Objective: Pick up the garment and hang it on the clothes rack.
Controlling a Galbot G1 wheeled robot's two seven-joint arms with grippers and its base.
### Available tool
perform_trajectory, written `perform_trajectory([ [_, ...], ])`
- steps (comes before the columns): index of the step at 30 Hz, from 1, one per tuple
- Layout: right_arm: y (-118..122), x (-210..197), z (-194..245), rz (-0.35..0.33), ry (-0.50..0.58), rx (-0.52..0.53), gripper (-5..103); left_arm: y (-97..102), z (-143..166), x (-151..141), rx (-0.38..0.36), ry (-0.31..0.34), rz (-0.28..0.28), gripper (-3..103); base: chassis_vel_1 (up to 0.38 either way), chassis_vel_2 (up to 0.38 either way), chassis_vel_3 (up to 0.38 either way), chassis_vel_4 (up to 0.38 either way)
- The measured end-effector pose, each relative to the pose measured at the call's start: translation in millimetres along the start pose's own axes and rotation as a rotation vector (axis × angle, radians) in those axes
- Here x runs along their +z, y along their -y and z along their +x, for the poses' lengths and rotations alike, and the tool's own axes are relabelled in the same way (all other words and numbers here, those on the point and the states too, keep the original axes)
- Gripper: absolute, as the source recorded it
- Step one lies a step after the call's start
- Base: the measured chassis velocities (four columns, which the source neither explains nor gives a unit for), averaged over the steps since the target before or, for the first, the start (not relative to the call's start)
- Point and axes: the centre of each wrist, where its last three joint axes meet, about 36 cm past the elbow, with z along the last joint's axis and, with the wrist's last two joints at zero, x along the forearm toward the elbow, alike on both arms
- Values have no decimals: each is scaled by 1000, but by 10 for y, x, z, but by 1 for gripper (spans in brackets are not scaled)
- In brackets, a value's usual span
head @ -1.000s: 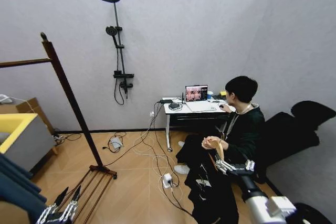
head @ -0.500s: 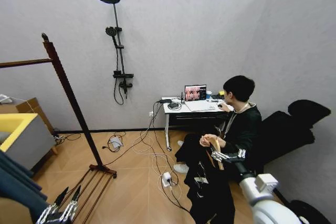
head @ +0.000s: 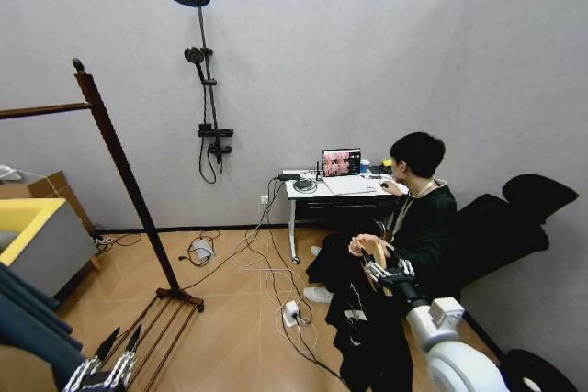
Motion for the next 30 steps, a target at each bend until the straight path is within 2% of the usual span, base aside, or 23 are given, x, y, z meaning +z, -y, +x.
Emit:
perform_trajectory([
  [1, 11, -14, -1, 5, 2, -1, 52, 0, 0, 0, 0, 0, 0, 46, 0, 0, 0, 0],
  [4, 19, -25, 3, 5, 4, -1, 47, 0, 0, 0, 0, 0, 0, 46, 0, 0, 0, 0],
  [5, 26, -35, 10, 1, 6, -1, 36, 0, 0, 0, 0, 0, 0, 46, 0, 0, 0, 0],
  [7, 28, -40, 15, -1, 7, 0, 36, 0, 0, 0, 0, 0, 0, 46, 0, 0, 0, 0],
  [8, 30, -48, 28, -5, 8, -1, 25, 0, 0, 0, 0, 0, 0, 46, 0, 0, 0, 0],
  [11, 27, -56, 39, -7, 9, -3, 20, 0, 0, 0, 0, 0, 0, 46, 0, 0, 0, 0],
  [13, 23, -64, 53, -9, 13, -5, 10, 0, 0, 0, 0, 0, 0, 46, 0, 0, 0, 0],
  [17, 14, -65, 73, -19, 20, -9, 10, 0, 0, 0, 0, 0, 0, 46, 0, 0, 0, 0],
  [20, -11, -94, 82, -67, 36, -20, 10, 0, 0, 0, 0, 0, 0, 46, 0, 0, 0, 0],
  [22, -16, -120, 76, -72, 49, -26, 10, 0, 0, 0, 0, 0, 0, 46, 0, 0, 0, 0],
  [30, 11, -360, 36, -45, 108, -59, 10, 0, 0, 0, 0, 0, 0, 46, 0, 0, 0, 0],
])
